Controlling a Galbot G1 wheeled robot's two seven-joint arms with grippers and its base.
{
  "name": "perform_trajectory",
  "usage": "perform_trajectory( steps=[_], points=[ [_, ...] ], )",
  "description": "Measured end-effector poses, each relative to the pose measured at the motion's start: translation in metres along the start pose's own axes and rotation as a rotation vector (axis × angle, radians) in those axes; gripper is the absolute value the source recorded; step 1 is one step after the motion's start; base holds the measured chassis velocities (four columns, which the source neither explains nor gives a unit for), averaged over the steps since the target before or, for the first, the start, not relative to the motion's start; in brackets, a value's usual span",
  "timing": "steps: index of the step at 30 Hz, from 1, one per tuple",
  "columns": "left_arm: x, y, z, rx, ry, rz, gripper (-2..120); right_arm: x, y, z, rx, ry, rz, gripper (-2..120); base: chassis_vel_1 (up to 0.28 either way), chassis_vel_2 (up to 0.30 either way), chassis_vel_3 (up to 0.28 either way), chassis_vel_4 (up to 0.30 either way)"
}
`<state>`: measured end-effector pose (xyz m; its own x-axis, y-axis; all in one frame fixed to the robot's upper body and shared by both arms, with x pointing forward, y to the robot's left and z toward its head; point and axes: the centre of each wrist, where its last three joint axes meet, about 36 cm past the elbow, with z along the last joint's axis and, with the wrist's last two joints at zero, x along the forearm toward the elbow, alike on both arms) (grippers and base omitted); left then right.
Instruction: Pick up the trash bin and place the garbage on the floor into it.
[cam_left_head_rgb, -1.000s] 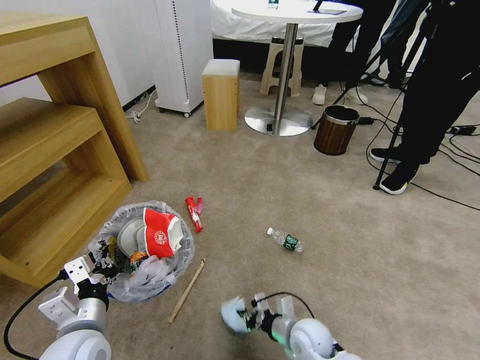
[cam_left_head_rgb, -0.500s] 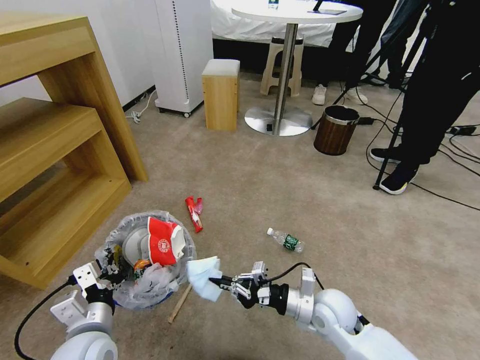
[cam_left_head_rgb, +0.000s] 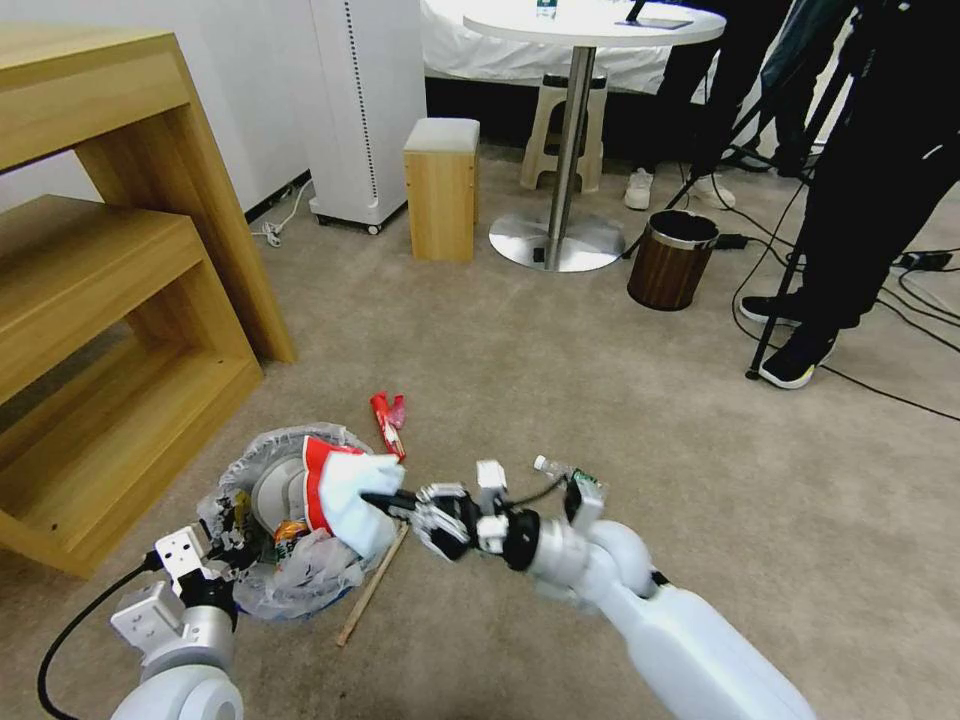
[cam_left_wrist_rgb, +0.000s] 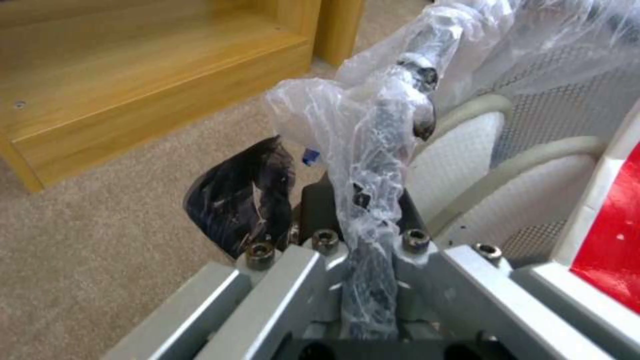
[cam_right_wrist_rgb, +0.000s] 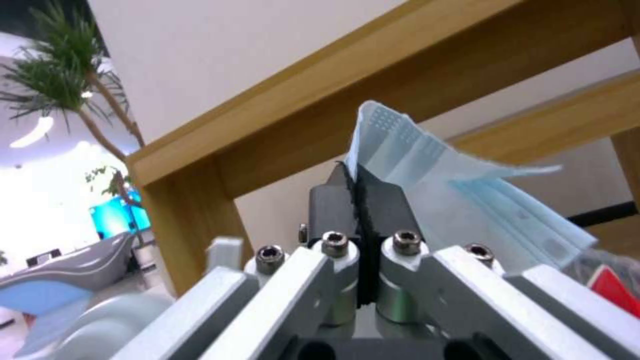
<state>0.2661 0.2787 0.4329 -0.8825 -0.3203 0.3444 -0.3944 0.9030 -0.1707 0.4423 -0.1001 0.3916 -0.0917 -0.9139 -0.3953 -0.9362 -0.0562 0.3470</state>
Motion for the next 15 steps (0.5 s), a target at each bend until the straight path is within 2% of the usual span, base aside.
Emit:
perform_trajectory(
  steps=[3, 6, 15],
  points=[
    [0.0, -0.001, 0.0, 0.003, -0.002, 0.002, 1, -0.021, -0.02, 0.013, -0.017, -0.005, 0.035, 0, 0.0, 0.0, 0.0, 0.0],
    [0.001, -0.001, 0.0, 0.003, -0.002, 0.004, 1, -0.029, -0.03, 0.023, -0.022, 0.005, 0.069, 0, 0.0, 0.0, 0.0, 0.0],
    [0.002, -0.003, 0.0, 0.003, -0.009, 0.011, 1, -0.038, -0.039, 0.042, -0.031, 0.0, 0.129, 0, 0.0, 0.0, 0.0, 0.0]
  ],
)
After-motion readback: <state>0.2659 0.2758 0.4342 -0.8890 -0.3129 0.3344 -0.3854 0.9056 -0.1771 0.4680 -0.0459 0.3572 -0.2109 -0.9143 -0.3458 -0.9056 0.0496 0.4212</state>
